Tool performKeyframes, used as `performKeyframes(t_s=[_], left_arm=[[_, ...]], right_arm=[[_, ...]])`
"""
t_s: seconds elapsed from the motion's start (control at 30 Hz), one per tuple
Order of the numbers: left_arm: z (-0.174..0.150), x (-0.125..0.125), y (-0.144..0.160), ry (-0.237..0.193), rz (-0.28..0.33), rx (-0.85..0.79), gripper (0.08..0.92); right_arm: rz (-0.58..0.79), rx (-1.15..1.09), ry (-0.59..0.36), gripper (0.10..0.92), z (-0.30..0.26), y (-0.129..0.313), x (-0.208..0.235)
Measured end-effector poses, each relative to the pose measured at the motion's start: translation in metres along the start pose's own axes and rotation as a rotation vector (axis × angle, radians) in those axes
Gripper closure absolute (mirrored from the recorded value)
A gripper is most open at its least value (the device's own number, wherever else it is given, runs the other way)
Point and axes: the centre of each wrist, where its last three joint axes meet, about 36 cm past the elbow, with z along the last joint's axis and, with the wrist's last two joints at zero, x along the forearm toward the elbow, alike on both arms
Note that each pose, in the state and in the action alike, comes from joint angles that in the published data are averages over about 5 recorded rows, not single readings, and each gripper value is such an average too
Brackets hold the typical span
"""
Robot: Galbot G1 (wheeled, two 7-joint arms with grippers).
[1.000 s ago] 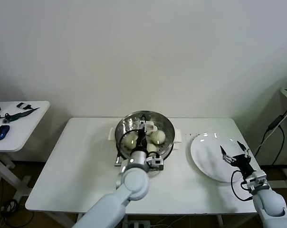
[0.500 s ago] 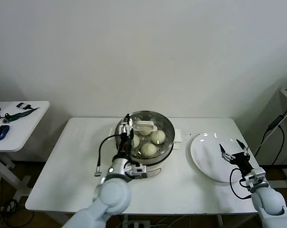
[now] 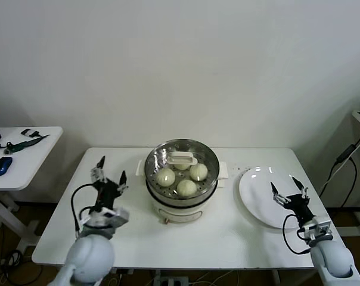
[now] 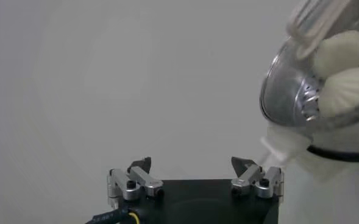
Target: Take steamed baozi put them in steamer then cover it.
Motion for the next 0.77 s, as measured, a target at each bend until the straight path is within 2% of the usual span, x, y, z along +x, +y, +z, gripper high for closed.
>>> performKeyframes(t_s=[0.13,0.37,0.57,0.77], left_arm=[[0.04,0.0,0.005,-0.015,0.015,0.199,0.177],[0.101,0.013,0.001,-0.006,-0.005,0.449,0.177],[0.129,0.023,-0.004,-0.01,-0.033,0.575,0.177],[0.143,0.029,-0.009,-0.018,-0.055,0.627,0.177]], right_arm=[[-0.003,-0.016,-0.004,0.2,-0.001,0.008,0.005],[-0.008,-0.043,-0.007,0.2,0.0,0.019,0.016],[-0.013,-0.056,-0.005,0.2,0.001,0.023,0.023],[-0.01,-0.055,0.0,0.2,0.001,0.023,0.028]])
